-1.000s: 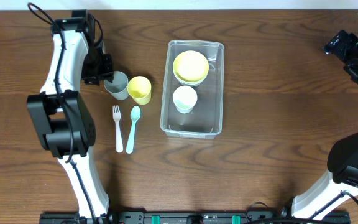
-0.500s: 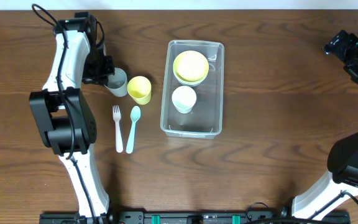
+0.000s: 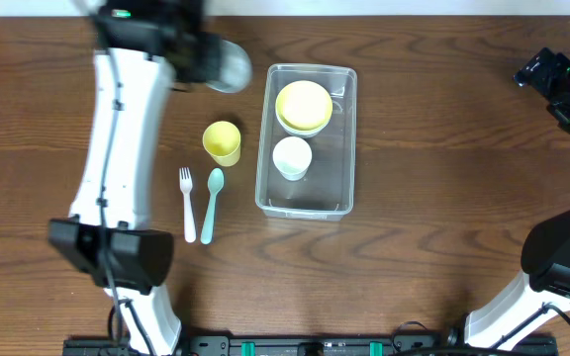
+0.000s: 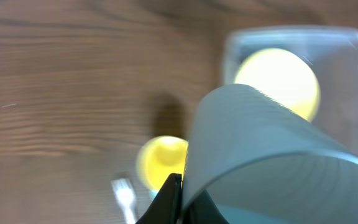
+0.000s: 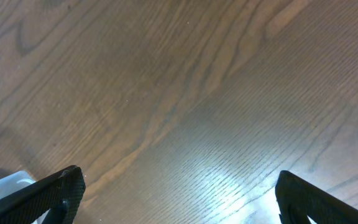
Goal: Pack container
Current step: 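Place the grey cup into the white cup in the container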
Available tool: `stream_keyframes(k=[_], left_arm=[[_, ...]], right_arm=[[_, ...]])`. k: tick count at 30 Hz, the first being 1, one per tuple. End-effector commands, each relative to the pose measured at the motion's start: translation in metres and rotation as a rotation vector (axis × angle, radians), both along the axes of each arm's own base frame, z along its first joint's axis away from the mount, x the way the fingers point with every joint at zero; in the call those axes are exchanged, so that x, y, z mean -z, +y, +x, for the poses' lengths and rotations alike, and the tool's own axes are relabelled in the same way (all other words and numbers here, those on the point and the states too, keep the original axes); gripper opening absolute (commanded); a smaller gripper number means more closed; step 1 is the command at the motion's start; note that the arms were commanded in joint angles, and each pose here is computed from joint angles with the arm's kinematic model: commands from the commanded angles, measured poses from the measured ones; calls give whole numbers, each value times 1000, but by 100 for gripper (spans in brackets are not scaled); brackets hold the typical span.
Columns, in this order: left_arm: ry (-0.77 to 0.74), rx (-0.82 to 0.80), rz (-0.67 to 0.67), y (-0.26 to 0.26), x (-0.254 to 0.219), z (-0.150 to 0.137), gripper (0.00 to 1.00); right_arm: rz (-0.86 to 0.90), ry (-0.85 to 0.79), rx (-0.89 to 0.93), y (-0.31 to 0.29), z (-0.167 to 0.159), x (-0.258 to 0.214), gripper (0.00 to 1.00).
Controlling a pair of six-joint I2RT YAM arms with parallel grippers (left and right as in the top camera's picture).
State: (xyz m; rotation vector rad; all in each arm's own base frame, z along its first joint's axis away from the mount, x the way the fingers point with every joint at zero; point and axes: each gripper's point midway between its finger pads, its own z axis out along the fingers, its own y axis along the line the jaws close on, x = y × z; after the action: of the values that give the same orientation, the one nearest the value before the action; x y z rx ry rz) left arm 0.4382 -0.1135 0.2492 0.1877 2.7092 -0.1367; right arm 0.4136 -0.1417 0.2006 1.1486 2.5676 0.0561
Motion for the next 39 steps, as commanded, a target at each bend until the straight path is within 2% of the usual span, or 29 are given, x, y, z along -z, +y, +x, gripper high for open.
stream_keyframes(k=[1,6,16,29,31,33,36,39], left_arm=[[87,114,21,-39,33,-13,6],[135,201,67,-66,53,-30,6],[289,211,115,-64,114,-44,6],[305,215,121,-65,118,-48,7],[305,215,121,-65,117,-48,13],[302,215,120,-64,114,-49,31],[276,210,119,-61,93,-50,52],[188,178,148,-47,56,-44,57]], right_arm=[[7,9,15,-2,-1,4,99],[7,9,15,-2,-1,4,99],[7,9,15,-2,-1,4,99],[7,9,15,-2,-1,4,99],[7,9,15,-2,-1,4,99],[7,8,15,-2,-1,4,99],[7,9,15,-2,-1,4,99],[7,8,15,-2,-1,4,99]])
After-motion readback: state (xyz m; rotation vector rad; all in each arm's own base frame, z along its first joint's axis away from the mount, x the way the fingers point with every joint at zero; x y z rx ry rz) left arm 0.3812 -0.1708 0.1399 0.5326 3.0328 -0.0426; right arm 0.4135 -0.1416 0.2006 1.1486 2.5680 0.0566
